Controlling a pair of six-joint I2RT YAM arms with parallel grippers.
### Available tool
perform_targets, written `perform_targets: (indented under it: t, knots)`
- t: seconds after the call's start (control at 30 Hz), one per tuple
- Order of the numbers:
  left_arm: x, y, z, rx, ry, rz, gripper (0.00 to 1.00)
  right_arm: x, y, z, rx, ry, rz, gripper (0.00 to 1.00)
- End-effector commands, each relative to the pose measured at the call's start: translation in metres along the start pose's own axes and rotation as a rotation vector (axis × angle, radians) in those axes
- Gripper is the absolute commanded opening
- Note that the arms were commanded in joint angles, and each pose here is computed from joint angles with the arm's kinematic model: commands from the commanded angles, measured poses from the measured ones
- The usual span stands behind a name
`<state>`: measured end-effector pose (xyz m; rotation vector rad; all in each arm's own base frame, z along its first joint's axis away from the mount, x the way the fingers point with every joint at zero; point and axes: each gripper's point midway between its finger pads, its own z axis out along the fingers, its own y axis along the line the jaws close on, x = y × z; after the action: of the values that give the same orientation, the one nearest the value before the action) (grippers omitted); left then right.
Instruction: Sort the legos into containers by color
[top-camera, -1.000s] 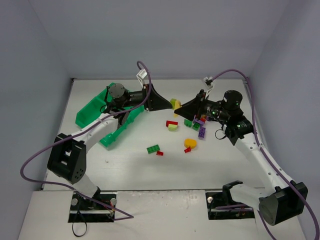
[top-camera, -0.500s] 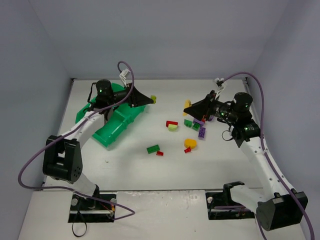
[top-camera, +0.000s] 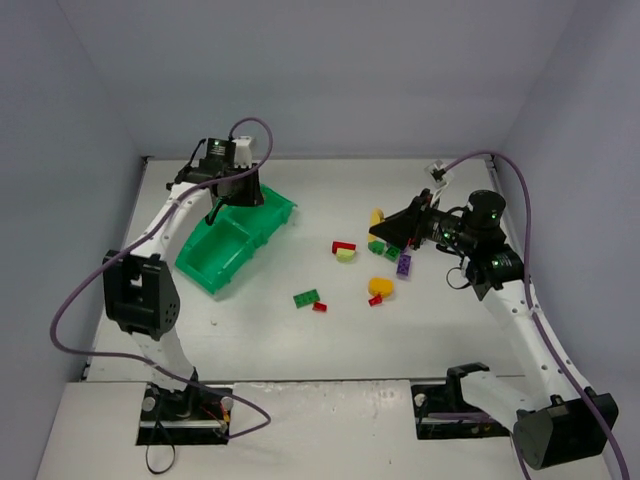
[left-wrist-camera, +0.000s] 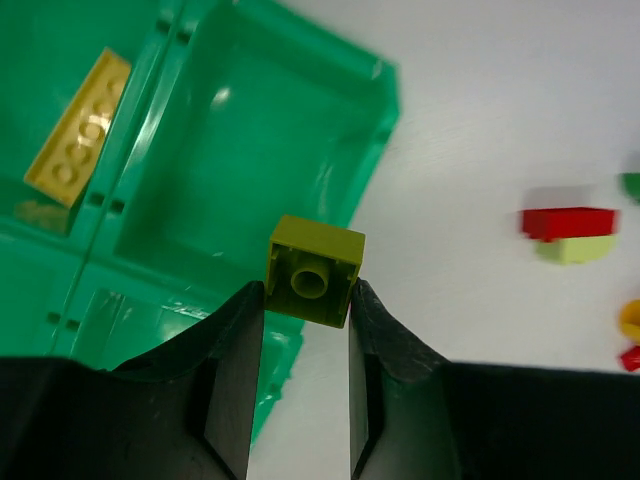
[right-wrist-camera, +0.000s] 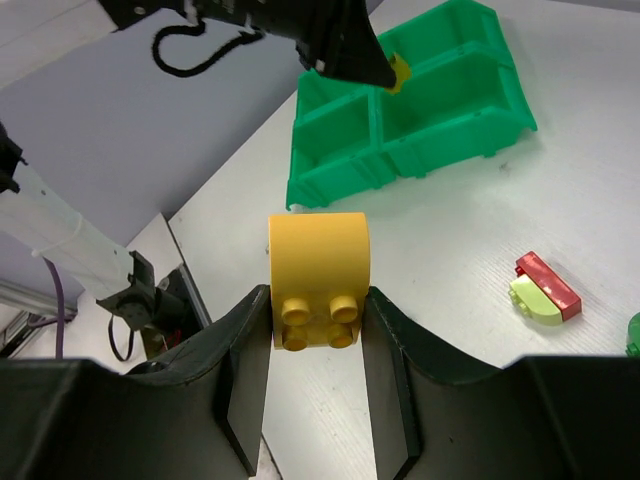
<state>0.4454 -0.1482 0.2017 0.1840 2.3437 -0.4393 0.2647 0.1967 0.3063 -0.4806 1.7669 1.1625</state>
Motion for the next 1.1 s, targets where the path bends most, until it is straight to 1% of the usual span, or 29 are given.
perform_targets:
  t: [0.0,0.13,0.17,0.2,0.23,0.27,0.43,0.53,0.57,0.7,0.77,0.8,0.83,0.87,0.9,0.93,0.97,1.0,1.03,1.07]
  knots:
    - [0.031,0.037,0.006,-0.188,0.131,0.063,0.07,-0.014,0.008,-0.005,-0.013,-0.045,-0.069,0.00]
    - [0.039,0.044,0.020,-0.226,0.153,0.075,0.14,-0.013,0.009,-0.007,-0.009,-0.044,-0.068,0.00]
    - [0.036,0.046,0.024,-0.233,0.138,0.077,0.22,-0.013,0.011,-0.008,-0.011,-0.044,-0.070,0.00]
    - [0.036,0.046,0.025,-0.234,0.139,0.077,0.22,-0.011,0.010,-0.008,-0.009,-0.040,-0.065,0.00]
    - [0.035,0.047,0.025,-0.242,0.135,0.077,0.29,-0.011,0.010,-0.008,-0.008,-0.041,-0.066,0.00]
    - [0.032,0.047,0.025,-0.244,0.129,0.079,0.32,-0.012,0.011,-0.009,-0.007,-0.042,-0.068,0.00]
    - [0.019,0.044,0.021,-0.244,0.081,0.083,0.38,-0.008,0.011,-0.011,0.000,-0.038,-0.059,0.00]
    - [0.016,0.041,0.020,-0.240,0.073,0.084,0.44,-0.007,0.012,-0.012,0.002,-0.037,-0.058,0.00]
    - [0.015,0.041,0.018,-0.241,0.067,0.084,0.48,-0.007,0.012,-0.012,0.003,-0.038,-0.060,0.00]
    - [0.008,0.034,0.011,-0.232,0.039,0.086,0.52,-0.007,0.012,-0.012,0.005,-0.038,-0.063,0.01]
    - [0.000,0.026,-0.001,-0.217,0.015,0.080,0.53,-0.007,0.011,-0.012,0.006,-0.037,-0.062,0.01]
    - [-0.003,0.016,-0.007,-0.182,0.008,0.080,0.53,-0.008,0.011,-0.012,0.007,-0.037,-0.060,0.01]
    - [-0.019,-0.018,-0.028,-0.055,-0.054,0.092,0.55,-0.008,0.011,-0.011,0.003,-0.034,-0.062,0.01]
    - [-0.023,-0.021,-0.037,-0.050,-0.076,0.095,0.55,-0.008,0.011,-0.011,0.003,-0.034,-0.066,0.01]
    - [-0.027,-0.036,-0.046,0.008,-0.100,0.105,0.56,-0.008,0.010,-0.011,0.005,-0.034,-0.064,0.01]
    - [-0.033,-0.066,-0.056,0.142,-0.134,0.128,0.57,-0.007,0.011,-0.010,0.001,-0.031,-0.063,0.01]
    - [-0.040,-0.083,-0.077,0.212,-0.184,0.145,0.57,-0.007,0.011,-0.010,-0.002,-0.028,-0.063,0.01]
    - [-0.037,-0.095,-0.083,0.269,-0.192,0.151,0.57,-0.007,0.011,-0.009,-0.005,-0.026,-0.066,0.01]
    - [-0.047,-0.102,-0.091,0.286,-0.248,0.156,0.57,-0.006,0.010,-0.008,-0.005,-0.024,-0.067,0.01]
    - [-0.043,-0.132,-0.113,0.431,-0.259,0.164,0.64,-0.005,0.012,-0.008,-0.012,-0.019,-0.068,0.02]
